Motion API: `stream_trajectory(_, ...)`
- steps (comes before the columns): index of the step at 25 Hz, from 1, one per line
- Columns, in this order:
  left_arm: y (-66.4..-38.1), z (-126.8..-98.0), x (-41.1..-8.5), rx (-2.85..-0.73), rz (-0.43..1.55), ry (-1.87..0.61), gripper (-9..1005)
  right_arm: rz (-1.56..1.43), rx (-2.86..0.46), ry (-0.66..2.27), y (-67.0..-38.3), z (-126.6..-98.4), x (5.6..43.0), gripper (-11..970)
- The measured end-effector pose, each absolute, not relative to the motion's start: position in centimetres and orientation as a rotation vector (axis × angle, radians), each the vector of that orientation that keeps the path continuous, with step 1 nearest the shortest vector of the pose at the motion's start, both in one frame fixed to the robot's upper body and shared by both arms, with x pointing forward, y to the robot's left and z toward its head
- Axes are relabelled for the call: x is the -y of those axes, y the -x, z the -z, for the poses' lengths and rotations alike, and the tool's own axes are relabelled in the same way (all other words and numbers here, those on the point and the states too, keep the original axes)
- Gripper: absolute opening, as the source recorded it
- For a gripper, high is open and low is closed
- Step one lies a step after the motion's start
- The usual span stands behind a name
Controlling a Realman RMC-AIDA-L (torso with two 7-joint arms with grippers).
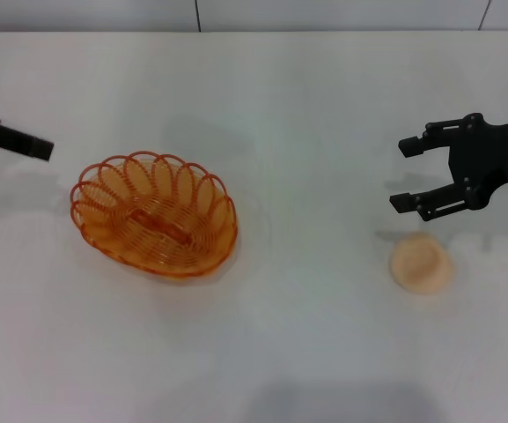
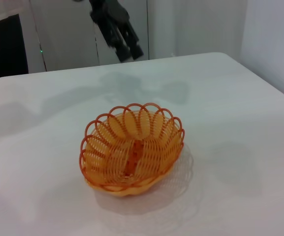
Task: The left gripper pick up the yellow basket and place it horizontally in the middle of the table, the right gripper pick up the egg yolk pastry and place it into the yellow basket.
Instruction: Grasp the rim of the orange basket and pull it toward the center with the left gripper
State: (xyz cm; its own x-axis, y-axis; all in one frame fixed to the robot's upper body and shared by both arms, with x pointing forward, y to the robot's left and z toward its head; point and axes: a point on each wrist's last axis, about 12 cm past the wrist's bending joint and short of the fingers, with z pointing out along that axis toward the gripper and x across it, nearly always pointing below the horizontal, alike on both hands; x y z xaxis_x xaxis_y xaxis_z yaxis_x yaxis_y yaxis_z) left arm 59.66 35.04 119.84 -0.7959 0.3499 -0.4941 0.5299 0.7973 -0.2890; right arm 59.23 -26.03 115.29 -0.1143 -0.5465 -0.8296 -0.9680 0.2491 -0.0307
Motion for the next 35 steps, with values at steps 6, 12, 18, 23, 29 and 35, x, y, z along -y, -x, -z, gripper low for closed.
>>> stream_trajectory(6,-60.3,-117.5,-34.3,-2.635,0.518,-0.643,691,-0.707,-1.745,1.41,-59.4,-115.5,25.4,830)
stream_trajectory(12,-61.0,-115.6,-33.3,-2.655,0.495,-0.642,754,-0.706,-1.74,1.413,-59.2,-115.4,25.3,829)
stream_trajectory(18,-61.7,-114.1,-31.9,-2.643,0.503,-0.649,812,-0.708,-1.737,1.416,-59.2,-115.2,25.0,830)
stream_trajectory(23,-61.8,-112.8,-30.6,-2.656,0.512,-0.675,804,-0.706,-1.738,1.419,-59.2,-115.0,24.8,830)
stream_trajectory(29,-61.7,-112.5,-30.3,-2.664,0.507,-0.675,796,-0.69,-1.744,1.411,-59.3,-114.9,24.9,830)
stream_trajectory(35,-61.6,-112.4,-30.4,-2.668,0.504,-0.674,630,-0.688,-1.743,1.41,-59.3,-114.9,24.8,829)
